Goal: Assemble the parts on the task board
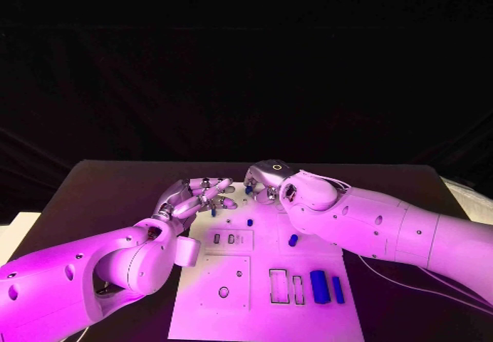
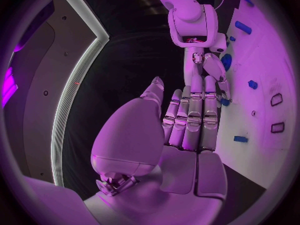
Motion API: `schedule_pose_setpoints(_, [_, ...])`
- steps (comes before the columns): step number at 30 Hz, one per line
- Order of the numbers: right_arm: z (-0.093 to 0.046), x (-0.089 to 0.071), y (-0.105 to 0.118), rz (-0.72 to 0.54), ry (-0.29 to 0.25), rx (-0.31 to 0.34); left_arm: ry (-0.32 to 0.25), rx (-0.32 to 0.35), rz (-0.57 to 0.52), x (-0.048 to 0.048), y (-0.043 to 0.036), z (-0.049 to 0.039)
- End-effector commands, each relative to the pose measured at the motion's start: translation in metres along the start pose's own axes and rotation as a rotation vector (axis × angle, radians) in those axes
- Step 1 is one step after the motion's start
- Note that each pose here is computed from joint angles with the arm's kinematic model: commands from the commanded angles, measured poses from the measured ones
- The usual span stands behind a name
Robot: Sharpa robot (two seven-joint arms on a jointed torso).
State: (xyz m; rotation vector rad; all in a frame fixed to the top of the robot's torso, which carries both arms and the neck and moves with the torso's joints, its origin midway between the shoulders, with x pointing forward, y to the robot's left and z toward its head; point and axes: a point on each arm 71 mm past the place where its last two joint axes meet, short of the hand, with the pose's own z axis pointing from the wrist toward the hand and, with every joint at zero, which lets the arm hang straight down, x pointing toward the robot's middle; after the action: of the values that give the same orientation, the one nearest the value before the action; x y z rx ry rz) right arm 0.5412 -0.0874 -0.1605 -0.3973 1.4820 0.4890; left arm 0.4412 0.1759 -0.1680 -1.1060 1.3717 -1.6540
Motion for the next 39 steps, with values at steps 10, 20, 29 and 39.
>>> schedule_pose_setpoints(10, [-0.003,-0.002,0.001,-0.005,-0.013,-0.006,0.023,0.001,-0.012,0.0020,-0.0007,0.0010])
schedule_pose_setpoints(20, [-0.042,-0.024,-0.030,0.066,-0.032,0.054,0.015,-0.001,-0.008,-0.0028,-0.0010,-0.0001])
schedule_pose_setpoints(29, [-0.083,-0.040,-0.080,0.206,0.077,0.247,0.011,-0.003,-0.006,-0.0055,-0.0011,-0.0007])
schedule_pose_setpoints(39, [-0.091,-0.035,-0.105,0.220,0.161,0.348,0.011,-0.005,-0.006,-0.0067,-0.0006,-0.0001])
